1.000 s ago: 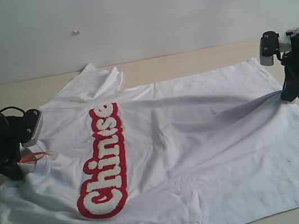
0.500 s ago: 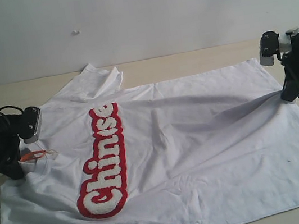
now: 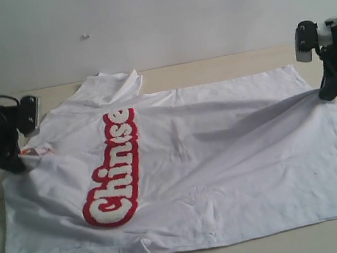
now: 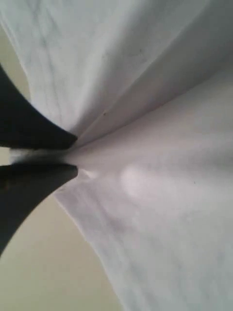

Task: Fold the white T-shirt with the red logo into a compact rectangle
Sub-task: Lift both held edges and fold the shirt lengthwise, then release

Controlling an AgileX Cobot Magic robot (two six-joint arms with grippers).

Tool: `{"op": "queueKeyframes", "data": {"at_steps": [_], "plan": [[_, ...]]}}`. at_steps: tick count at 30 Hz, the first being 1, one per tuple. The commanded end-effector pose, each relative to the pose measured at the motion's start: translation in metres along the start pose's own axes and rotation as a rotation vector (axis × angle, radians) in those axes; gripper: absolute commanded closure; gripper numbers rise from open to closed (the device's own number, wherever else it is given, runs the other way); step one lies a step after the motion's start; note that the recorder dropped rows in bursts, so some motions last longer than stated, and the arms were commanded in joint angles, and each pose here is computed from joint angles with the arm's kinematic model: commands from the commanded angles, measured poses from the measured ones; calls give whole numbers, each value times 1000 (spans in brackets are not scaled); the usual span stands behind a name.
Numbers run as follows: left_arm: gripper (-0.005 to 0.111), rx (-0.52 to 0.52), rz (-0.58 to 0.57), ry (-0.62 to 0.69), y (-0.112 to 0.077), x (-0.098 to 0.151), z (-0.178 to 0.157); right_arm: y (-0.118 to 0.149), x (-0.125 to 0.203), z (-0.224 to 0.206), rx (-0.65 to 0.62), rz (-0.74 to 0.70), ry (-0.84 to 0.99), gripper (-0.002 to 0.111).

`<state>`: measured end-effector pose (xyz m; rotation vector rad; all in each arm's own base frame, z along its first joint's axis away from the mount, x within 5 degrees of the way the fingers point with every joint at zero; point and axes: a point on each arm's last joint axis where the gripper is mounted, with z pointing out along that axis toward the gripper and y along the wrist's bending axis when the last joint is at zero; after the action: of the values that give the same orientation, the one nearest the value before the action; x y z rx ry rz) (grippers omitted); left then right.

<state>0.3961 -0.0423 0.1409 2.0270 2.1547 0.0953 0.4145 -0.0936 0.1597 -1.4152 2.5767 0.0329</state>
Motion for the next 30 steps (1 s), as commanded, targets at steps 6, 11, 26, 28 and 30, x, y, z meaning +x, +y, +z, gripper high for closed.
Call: {"op": "queueKeyframes", "data": {"at_steps": [6, 11, 26, 28, 30], "plan": [[107, -359, -52, -59, 12, -8, -127, 14, -9, -82, 116, -33, -47, 108], [107, -531, -205, 33, 2, 5, -181, 33, -15, -139, 210, 11, -111, 108], [107, -877, -691, -67, -63, 25, -304, 111, -25, -253, 294, 70, -361, 108], [107, -911, -812, -116, -76, 28, -317, 116, -29, -259, 279, 102, -430, 108], [107, -921, -824, -120, -86, 29, -326, 120, -29, -263, 271, 162, -453, 108]]}}
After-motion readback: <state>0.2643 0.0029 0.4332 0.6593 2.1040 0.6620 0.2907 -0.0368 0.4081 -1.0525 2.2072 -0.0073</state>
